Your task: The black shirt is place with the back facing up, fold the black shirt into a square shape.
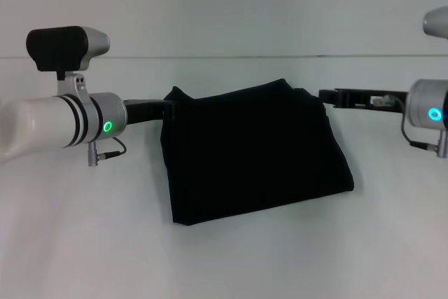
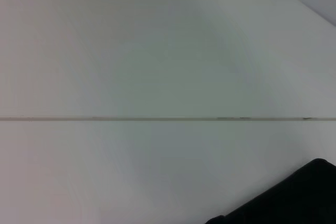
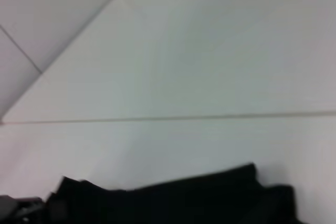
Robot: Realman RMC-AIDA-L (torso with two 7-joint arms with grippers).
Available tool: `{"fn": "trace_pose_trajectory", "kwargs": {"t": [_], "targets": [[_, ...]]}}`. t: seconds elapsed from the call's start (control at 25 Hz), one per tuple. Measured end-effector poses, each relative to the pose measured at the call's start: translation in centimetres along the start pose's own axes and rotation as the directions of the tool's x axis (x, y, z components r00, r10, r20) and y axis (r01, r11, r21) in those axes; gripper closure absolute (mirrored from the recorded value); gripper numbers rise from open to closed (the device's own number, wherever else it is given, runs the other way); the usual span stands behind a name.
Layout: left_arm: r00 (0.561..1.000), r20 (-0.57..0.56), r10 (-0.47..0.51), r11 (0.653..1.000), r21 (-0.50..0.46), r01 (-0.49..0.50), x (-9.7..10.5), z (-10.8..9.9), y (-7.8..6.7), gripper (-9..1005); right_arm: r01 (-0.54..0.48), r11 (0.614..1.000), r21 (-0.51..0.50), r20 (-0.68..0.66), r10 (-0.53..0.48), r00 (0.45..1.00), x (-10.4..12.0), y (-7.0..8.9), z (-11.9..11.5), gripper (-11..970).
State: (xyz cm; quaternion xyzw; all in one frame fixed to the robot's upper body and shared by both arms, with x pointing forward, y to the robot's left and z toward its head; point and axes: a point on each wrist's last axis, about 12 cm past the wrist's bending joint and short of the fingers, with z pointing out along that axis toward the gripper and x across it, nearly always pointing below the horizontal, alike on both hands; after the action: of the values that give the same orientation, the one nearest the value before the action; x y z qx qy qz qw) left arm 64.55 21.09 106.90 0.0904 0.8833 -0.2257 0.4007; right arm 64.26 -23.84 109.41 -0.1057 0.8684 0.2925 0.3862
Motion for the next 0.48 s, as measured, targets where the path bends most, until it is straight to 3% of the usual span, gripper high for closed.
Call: {"fn": "trace_pose_trajectory", "kwargs": {"t": [0.48], "targets": [[1.0,-0.007,0.004,1.0,0.028,-0.004,0.0,0.1,-0.5,944,0.1,0.993,0.063,-0.081,-0.095,0.992,1.0,2.7,4.2,944]]}}
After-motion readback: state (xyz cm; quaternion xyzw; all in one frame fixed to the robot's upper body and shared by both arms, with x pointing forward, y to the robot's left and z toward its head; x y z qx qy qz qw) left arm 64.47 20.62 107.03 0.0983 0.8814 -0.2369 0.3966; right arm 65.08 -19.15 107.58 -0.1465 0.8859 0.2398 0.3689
